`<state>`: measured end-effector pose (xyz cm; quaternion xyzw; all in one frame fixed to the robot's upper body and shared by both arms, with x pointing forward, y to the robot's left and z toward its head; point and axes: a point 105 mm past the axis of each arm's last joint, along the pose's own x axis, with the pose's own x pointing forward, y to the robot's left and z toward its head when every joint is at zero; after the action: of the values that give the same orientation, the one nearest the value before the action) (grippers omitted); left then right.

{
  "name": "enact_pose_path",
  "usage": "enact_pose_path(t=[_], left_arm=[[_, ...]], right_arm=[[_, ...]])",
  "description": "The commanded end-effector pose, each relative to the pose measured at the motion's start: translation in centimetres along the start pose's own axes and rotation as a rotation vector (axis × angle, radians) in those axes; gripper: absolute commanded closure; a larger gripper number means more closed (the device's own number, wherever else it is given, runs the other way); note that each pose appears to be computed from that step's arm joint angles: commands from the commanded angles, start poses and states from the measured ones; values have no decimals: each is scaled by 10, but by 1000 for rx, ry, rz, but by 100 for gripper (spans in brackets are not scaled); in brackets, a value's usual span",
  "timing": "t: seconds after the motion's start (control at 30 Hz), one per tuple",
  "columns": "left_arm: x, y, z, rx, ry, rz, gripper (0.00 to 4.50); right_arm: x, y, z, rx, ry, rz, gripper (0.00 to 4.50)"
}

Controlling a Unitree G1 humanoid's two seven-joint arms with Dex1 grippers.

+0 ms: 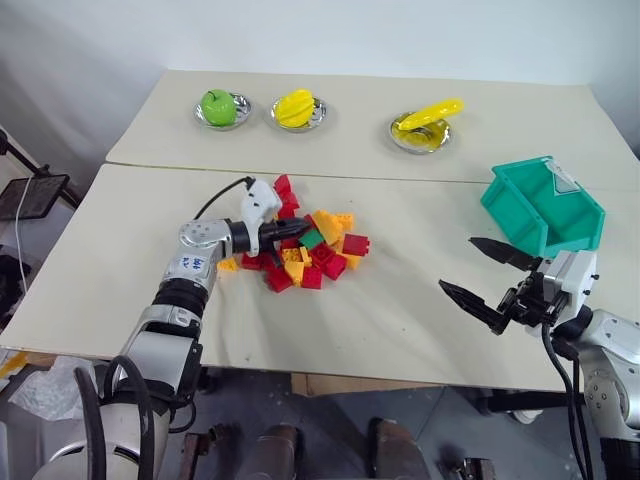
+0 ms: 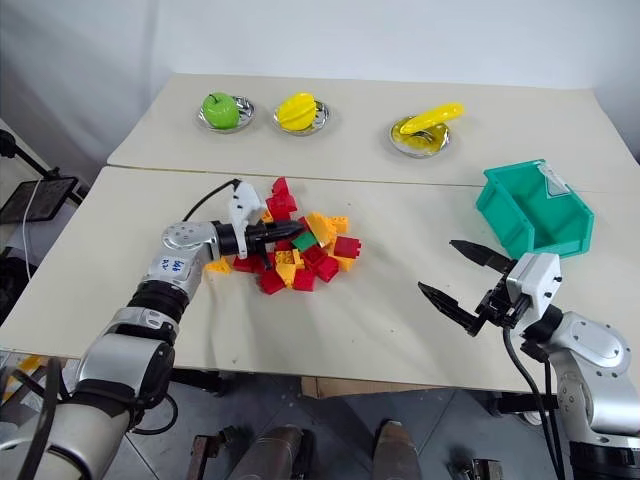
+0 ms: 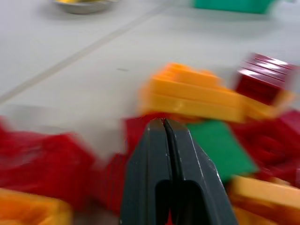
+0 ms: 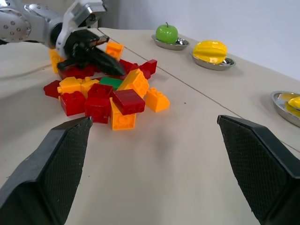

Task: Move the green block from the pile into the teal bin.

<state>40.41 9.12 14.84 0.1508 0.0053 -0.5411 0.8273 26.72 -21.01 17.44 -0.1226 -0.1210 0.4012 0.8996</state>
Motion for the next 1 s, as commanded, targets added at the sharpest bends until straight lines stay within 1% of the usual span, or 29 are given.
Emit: enact_pose_path(t=[0.03,0.17,0.27,0.33,0.5,0.57,0.6,0.67,0.8,0.93,1.0], left_arm=[[15,-13,7,86,10,-73,445],[37,-22,23,77,-62,-95,445],[36,-16,27,73,-84,-48,445],[27,-10,28,66,-102,-19,445],[-32,-1,28,76,-135,24,445],[-63,7,29,58,-153,106,408],[-82,6,28,49,-156,131,393],[-110,-2,24,37,-127,149,335],[-151,-18,7,-3,-45,237,217],[-176,-30,-1,-38,5,295,98],[-187,-35,-2,-62,7,322,41]], right_arm=[[2,3,11,-40,-35,1,0],[2,4,10,-35,-36,-7,0],[3,6,9,-28,-38,-6,0],[3,8,9,-25,-40,-5,0],[1,10,7,-15,-40,-4,0],[0,11,6,-14,-38,-3,0],[-1,11,6,-12,-38,-3,0],[-1,11,5,-9,-38,-5,0],[0,12,2,-6,-40,-4,0],[0,11,3,-7,-42,-6,0],[-1,10,2,-9,-41,-8,0]])
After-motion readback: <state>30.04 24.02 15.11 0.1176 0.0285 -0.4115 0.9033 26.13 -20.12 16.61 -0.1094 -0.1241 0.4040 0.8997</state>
